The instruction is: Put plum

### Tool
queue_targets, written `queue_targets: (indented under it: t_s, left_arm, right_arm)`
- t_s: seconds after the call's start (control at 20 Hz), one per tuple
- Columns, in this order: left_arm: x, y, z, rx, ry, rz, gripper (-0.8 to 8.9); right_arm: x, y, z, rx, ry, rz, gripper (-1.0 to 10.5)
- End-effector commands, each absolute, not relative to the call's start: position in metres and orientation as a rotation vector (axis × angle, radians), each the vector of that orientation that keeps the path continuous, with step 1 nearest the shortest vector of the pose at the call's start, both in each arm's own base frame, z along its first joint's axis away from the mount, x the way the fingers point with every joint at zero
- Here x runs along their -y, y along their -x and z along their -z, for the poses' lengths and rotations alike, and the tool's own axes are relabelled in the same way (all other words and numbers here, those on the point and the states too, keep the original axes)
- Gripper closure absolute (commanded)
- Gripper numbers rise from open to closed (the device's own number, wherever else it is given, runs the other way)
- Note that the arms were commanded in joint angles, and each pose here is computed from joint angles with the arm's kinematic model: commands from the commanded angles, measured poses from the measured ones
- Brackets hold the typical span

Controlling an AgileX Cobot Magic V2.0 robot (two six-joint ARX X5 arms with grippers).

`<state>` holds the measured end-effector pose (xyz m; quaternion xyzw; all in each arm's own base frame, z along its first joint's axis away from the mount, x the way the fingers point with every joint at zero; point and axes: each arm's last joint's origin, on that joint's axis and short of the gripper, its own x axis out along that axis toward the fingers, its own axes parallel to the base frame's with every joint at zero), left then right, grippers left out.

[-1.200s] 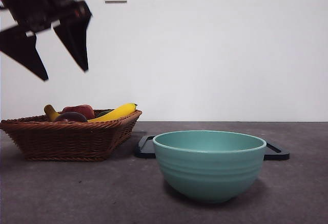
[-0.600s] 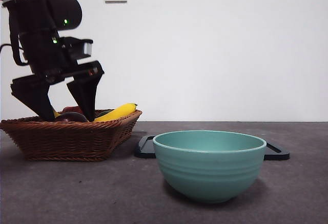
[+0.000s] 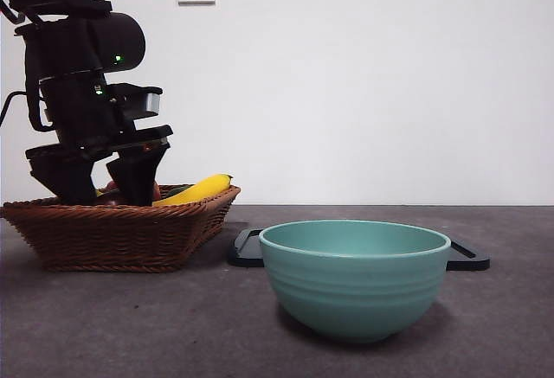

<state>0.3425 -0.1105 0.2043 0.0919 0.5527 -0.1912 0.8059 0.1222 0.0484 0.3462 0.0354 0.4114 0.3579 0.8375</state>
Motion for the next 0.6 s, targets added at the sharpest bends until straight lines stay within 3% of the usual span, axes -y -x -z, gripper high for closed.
queue_targets:
  t_s: [0.05,0.25,0.6]
  left_arm:
    - [0.116,-0.346,-0.203,-1.180,-0.205,0.418,5.67]
    - [0.115,-0.343,-0.214,-1.152,-0.202,0.420,5.67]
    - [0.117,-0.300,-0.296,-0.910,-0.181,0.499,5.67]
  right_arm:
    - [-0.049,-0.124,-0.352,-0.848,-0.079,-0.759,5.5]
    - [-0.049,-0.124,-0.352,-0.848,-0.079,-0.759,5.5]
    - [-0.049,-0.124,-0.352,-0.847,-0.079,-0.759,5.5]
